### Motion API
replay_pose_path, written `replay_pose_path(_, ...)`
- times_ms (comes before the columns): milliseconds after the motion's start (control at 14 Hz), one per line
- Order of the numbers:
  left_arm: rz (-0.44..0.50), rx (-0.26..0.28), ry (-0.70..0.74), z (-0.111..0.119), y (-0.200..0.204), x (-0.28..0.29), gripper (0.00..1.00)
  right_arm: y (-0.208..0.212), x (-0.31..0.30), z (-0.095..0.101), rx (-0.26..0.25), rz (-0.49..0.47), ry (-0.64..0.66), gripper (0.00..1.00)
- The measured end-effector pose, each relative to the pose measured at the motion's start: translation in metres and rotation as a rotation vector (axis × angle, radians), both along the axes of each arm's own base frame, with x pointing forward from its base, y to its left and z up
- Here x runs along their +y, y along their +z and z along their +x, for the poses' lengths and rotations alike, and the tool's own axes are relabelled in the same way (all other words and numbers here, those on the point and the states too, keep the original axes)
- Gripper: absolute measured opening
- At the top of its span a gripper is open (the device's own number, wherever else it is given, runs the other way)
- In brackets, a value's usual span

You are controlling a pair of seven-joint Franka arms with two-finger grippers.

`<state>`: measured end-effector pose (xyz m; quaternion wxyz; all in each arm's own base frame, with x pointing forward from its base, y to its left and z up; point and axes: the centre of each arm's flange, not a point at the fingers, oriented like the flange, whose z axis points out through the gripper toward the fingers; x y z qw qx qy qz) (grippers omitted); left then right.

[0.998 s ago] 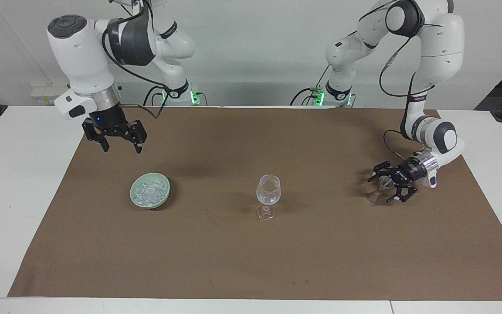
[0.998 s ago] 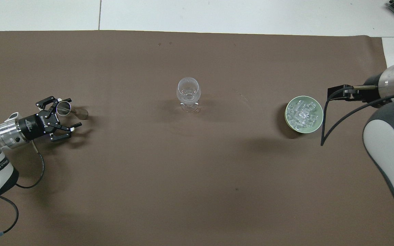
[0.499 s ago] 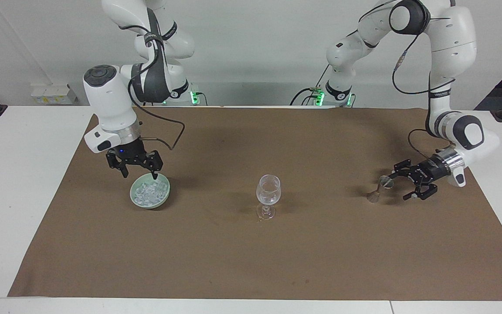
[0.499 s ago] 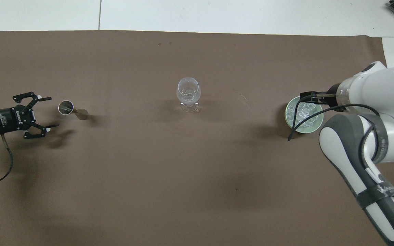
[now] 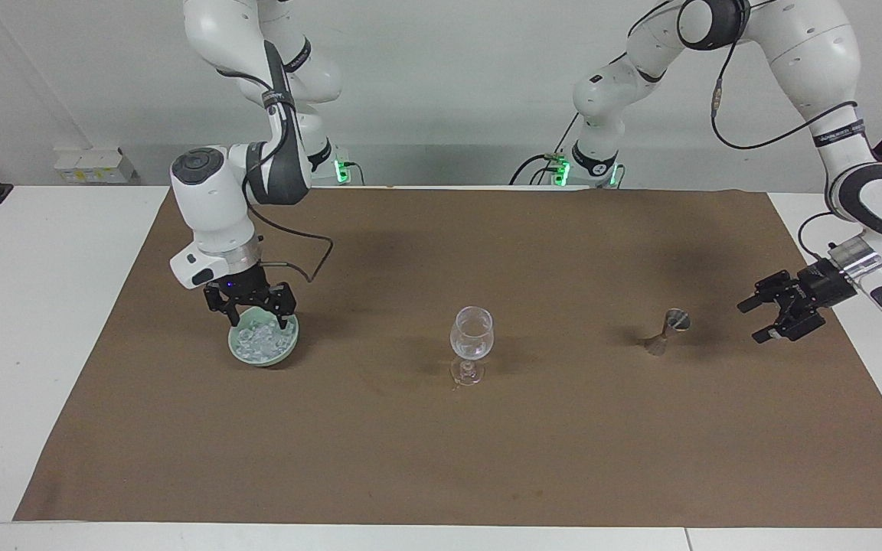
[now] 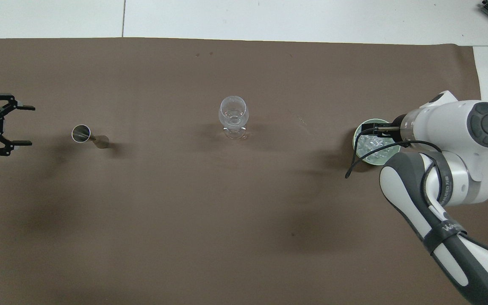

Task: Pour wine and add ice with both arms
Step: 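Withdraw the left gripper while the right gripper grasps the ice bowl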

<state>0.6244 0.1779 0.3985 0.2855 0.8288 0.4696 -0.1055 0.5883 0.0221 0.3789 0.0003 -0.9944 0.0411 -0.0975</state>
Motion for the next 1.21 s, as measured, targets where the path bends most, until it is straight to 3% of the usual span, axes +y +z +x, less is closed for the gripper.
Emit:
replay_pose_path(214, 0.186, -0.086, -0.209, 0.009, 0.033, -0.013, 1.0, -0.008, -0.002, -0.004, 0.009, 0.0, -0.003, 0.92)
replay_pose_path(356, 0.279, -0.167, -0.361, 0.013, 0.047, -0.02, 1.0, -0.014, -0.003, -0.004, -0.008, 0.0, -0.004, 0.83)
replay_pose_path(642, 0.385, -0.273, -0.622, 0.013, 0.072, -0.047, 1.0, -0.032, -0.007, -0.003, -0.002, 0.001, -0.009, 0.81)
replay_pose_path(998, 0.468, -0.332, -0.848, -0.001, 0.11, -0.133, 1.0, -0.045, -0.015, -0.009, -0.003, 0.001, -0.022, 0.78)
replay_pose_path(1212, 0.501, -0.341, -0.938, -0.017, 0.138, -0.176, 1.0, -0.048, -0.017, -0.011, 0.003, 0.001, -0.025, 0.74)
